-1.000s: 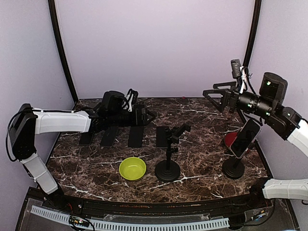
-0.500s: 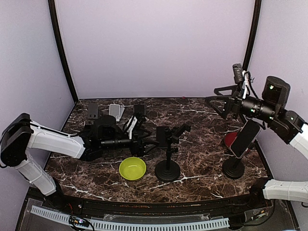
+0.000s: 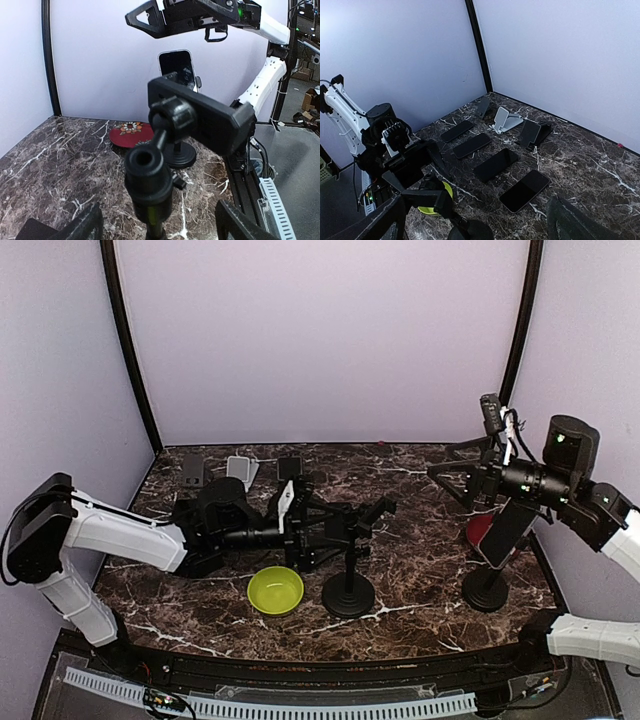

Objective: Remove the phone from the phone stand
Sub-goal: Pick up the phone stand from the center of the board.

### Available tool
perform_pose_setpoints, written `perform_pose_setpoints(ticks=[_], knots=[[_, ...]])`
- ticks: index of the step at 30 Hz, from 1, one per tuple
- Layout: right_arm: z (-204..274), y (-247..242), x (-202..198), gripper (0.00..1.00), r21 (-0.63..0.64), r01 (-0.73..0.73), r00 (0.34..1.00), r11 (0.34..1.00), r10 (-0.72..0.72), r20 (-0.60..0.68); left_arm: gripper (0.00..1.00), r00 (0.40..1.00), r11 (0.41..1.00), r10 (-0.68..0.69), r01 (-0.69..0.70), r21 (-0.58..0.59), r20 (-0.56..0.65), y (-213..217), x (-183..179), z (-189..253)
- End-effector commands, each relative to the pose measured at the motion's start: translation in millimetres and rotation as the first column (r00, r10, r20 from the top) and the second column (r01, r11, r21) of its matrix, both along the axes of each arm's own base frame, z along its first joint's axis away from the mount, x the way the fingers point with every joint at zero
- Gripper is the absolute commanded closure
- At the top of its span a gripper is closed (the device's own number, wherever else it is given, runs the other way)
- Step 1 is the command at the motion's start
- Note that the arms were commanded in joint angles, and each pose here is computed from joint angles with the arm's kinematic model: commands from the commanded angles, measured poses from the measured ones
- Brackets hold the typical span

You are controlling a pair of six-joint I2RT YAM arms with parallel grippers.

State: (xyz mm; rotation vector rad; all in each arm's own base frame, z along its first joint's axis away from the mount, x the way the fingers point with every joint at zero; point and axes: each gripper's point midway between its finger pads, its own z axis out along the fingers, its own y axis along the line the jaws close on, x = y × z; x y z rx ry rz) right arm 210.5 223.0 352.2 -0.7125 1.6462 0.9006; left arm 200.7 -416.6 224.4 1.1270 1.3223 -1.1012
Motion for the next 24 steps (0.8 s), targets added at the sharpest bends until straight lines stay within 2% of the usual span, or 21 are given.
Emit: perform_pose_setpoints(ticks=[1,5,9,16,24], knots=[[2.6,-0.8,-6.9,0.01,0.012,-0.024,0.999,1.0,0.024,0.028,0.21,0.999,0.998,-0.025,0.026,-0.064,0.02,-12.5,3.7,24.0],[0.8,-1.2,-9.6,0.01,0.015,-0.032,0.999,0.999,0.032,0.029,0.23,0.999,0.995,-0.053,0.053,-0.085,-0.005,-22.9,6.1,25.4],[0.4,-1.4,-12.5,0.01,0.017,-0.041,0.999,0.999,0.04,0.031,0.31,0.996,0.993,-0.085,0.084,-0.087,-0.01,-30.4,5.7,20.6],[-1.6,-1.6,-15.5,0.01,0.015,-0.05,0.998,0.999,0.05,0.033,0.55,0.992,0.986,-0.123,0.12,-0.114,-0.017,-34.3,2.2,21.6],[-4.8,1.6,-18.0,0.01,0.011,-0.079,0.996,0.997,0.078,0.034,0.76,0.99,0.98,-0.144,0.142,-0.142,-0.002,-33.6,-1.8,37.5]])
